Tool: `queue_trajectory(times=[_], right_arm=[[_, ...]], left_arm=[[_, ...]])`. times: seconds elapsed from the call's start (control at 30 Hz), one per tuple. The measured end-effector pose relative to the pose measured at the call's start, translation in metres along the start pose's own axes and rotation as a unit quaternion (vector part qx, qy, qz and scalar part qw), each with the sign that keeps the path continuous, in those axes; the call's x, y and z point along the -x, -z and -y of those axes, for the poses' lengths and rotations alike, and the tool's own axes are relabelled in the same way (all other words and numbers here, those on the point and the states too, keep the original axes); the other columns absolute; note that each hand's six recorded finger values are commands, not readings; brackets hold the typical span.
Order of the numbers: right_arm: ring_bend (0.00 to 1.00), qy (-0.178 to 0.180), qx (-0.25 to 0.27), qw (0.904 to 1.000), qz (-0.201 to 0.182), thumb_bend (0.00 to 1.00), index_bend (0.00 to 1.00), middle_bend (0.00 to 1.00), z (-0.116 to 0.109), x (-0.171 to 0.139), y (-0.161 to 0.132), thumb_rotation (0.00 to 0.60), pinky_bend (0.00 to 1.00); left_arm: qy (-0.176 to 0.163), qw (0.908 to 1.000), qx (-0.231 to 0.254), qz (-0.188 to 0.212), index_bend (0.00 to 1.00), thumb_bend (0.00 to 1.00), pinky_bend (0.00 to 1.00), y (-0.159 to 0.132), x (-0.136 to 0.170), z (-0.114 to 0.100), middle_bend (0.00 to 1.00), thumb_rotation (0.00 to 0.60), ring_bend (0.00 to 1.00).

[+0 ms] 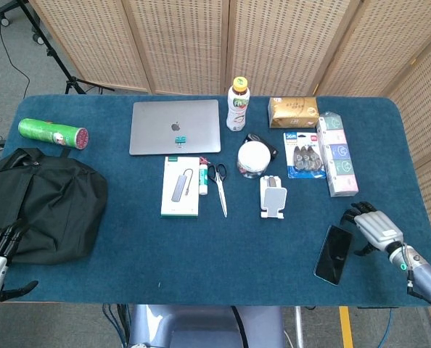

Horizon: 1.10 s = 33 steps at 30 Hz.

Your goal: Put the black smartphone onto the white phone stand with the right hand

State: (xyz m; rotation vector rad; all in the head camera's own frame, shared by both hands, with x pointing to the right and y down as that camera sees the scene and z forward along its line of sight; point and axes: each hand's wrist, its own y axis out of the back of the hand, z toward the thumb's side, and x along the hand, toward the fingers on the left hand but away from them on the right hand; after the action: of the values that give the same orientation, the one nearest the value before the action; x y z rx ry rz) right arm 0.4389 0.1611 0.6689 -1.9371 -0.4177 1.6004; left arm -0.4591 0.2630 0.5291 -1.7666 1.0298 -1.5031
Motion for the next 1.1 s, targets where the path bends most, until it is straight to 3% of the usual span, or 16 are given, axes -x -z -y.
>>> queue_trajectory(times=[0.1,0.2,0.33,0.57,0.7,0.9,1.1], right_arm=[[0.00,0.026,-0.030,0.9991,-0.016,0.00,0.20,0.04,-0.006,-0.009,0.003,0.600,0.05],[0.00,0.057,-0.079,0.9947,-0.034,0.00,0.20,0.03,-0.011,-0.017,0.007,0.600,0.05],[0.00,0.083,-0.152,0.9820,-0.076,0.00,0.20,0.04,-0.009,-0.028,0.007,0.600,0.05],[0.00,0.058,-0.264,0.9492,-0.162,0.00,0.20,0.04,0.015,-0.033,-0.012,0.600,0.05],[0.00,0.050,-0.290,0.9340,-0.203,0.00,0.20,0.04,0.025,-0.031,-0.027,0.600,0.05],[0.00,0.051,-0.282,0.9305,-0.227,0.00,0.20,0.04,0.028,-0.024,-0.041,0.600,0.05],[0.00,0.033,-0.273,0.9335,-0.230,0.00,0.20,0.04,0.034,-0.023,-0.041,0.600,0.05]], left_arm=[[0.000,1.0000,0.000,0.001,0.00,0.00,0.06,0.000,0.000,0.000,0.00,0.600,0.00],[0.001,1.0000,-0.002,0.001,0.00,0.00,0.06,0.000,0.000,0.000,0.00,0.600,0.00],[0.004,1.0000,-0.005,0.001,0.00,0.00,0.06,0.000,0.000,0.002,0.00,0.600,0.00],[0.006,1.0000,-0.007,-0.003,0.00,0.00,0.06,0.000,-0.002,0.003,0.00,0.600,0.00],[0.009,0.9999,-0.008,-0.005,0.00,0.00,0.06,0.001,-0.004,0.005,0.00,0.600,0.00],[0.017,0.9997,-0.012,-0.011,0.00,0.00,0.06,0.000,-0.007,0.009,0.00,0.600,0.00],[0.017,0.9996,-0.012,-0.017,0.00,0.00,0.06,0.003,-0.008,0.010,0.00,0.600,0.00]])
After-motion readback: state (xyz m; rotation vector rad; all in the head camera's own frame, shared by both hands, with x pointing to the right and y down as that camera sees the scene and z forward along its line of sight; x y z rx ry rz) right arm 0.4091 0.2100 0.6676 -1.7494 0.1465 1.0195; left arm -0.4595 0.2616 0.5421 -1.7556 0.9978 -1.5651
